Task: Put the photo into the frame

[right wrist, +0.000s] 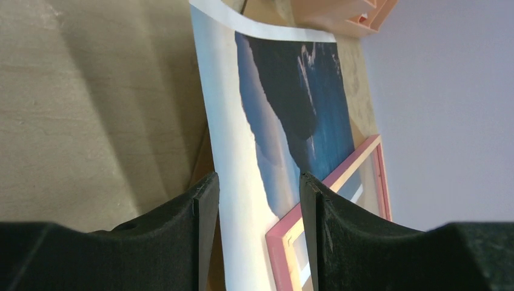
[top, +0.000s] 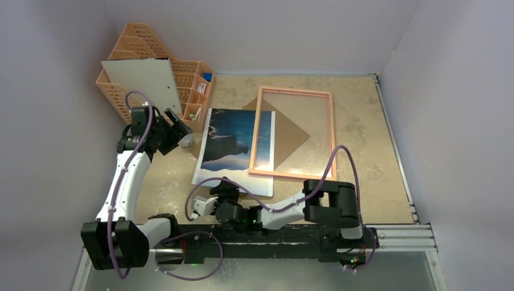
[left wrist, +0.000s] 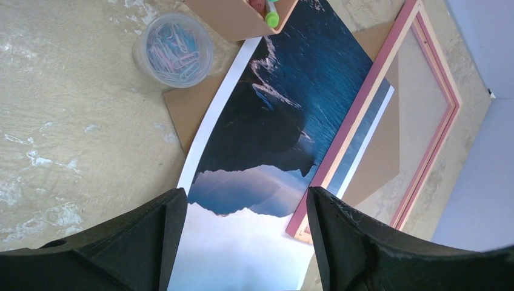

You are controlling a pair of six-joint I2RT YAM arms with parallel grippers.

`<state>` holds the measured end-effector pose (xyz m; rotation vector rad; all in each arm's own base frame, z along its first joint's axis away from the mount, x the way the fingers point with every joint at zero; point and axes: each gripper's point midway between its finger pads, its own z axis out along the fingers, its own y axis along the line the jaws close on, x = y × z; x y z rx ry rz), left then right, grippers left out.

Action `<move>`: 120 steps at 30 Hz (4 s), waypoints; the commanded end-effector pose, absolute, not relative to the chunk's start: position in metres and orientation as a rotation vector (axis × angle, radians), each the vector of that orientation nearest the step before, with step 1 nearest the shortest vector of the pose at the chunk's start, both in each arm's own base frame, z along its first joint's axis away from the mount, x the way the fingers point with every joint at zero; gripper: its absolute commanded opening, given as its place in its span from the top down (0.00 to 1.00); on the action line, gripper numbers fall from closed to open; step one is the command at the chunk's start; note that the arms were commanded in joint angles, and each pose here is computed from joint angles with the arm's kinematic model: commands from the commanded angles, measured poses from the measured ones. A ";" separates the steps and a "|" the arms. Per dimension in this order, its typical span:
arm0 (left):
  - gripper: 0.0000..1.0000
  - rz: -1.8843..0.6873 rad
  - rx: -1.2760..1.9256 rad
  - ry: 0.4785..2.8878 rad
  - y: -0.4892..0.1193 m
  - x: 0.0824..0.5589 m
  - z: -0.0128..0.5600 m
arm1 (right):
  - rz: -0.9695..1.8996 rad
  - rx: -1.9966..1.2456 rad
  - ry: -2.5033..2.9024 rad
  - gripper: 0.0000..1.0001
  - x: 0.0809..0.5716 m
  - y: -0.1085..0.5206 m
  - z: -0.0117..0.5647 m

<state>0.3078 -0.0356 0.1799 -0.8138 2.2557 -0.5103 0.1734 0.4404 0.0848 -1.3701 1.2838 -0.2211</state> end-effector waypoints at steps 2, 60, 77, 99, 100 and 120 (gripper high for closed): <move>0.25 -0.533 -0.804 2.213 -0.034 0.319 0.185 | -0.200 -1.285 1.252 0.47 0.179 0.455 0.105; 0.24 -0.319 -0.812 2.237 0.001 0.336 0.194 | 0.117 -1.423 1.532 0.40 0.165 0.498 0.090; 0.25 -0.377 -0.878 2.437 -0.017 0.294 0.101 | -0.279 -1.500 1.425 0.37 0.196 0.469 0.044; 0.25 -0.387 -0.919 2.450 -0.019 0.291 0.075 | -0.395 -1.246 1.212 0.49 0.219 0.460 0.102; 0.25 -0.383 -0.917 2.449 -0.018 0.292 0.075 | -0.383 -1.247 1.205 0.50 0.218 0.463 0.103; 0.26 -0.279 -0.935 2.344 0.002 0.312 0.110 | -0.305 -1.221 1.305 1.00 0.243 0.483 0.083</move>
